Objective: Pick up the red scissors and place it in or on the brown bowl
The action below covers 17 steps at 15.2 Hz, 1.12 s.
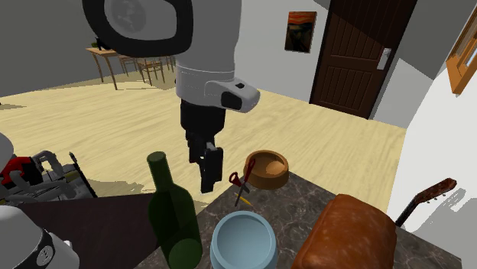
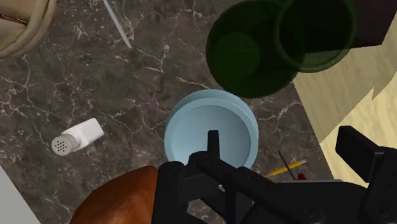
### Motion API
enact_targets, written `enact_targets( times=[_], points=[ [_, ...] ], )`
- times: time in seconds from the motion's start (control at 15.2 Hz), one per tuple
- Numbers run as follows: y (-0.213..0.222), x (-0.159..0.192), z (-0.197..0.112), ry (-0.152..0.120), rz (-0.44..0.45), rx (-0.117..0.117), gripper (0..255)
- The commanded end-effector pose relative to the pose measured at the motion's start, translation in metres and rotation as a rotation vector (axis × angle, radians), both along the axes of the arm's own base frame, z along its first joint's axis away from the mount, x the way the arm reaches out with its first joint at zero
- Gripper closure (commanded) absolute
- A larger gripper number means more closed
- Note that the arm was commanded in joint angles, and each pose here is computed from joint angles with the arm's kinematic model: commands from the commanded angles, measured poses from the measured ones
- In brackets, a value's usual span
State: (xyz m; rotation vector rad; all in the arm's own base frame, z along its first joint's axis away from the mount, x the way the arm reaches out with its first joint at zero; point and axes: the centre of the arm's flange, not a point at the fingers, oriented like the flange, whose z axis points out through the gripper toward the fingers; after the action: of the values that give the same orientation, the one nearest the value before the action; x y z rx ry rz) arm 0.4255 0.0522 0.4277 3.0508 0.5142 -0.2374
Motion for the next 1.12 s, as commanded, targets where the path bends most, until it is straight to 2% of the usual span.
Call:
enact_targets(
  times=[0.0,0.86,1.06],
  points=[
    [0.015,0.013,-0.015,-0.008,0.044,0.005,0],
    [0.124,0.094,-0.11,-0.051,0.32,0.035,0],
    [0.127,0.096,-0.124,-0.052,0.33,0.036,0]
  ],
)
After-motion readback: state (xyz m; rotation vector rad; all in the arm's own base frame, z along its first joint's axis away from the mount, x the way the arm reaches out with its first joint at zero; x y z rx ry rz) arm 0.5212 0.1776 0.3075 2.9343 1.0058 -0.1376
